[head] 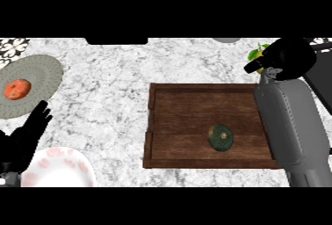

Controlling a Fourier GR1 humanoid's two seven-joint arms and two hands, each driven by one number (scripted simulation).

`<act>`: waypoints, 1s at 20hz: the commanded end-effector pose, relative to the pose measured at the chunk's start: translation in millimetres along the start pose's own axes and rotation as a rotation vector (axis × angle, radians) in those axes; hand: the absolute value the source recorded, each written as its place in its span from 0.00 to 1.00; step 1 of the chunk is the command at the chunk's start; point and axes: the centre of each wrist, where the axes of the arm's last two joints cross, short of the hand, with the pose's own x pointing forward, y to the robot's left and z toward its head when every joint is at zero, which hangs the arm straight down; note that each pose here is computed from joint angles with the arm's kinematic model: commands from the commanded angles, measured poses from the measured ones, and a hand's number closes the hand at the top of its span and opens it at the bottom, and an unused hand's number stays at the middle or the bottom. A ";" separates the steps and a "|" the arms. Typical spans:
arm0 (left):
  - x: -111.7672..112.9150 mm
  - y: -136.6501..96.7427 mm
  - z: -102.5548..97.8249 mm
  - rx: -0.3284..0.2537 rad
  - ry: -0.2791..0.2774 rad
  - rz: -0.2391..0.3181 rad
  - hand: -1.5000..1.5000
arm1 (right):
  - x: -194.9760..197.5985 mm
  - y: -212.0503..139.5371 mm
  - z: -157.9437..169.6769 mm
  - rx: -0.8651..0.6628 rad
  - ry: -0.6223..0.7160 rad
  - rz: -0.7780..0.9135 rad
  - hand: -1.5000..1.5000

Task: Pick the lemon from the tray and place it in the tiered shelf

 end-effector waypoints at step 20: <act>-11.2 7.9 2.5 0.011 -0.003 0.003 0.50 | 40.5 -168.7 28.1 -0.433 0.223 -0.110 1.00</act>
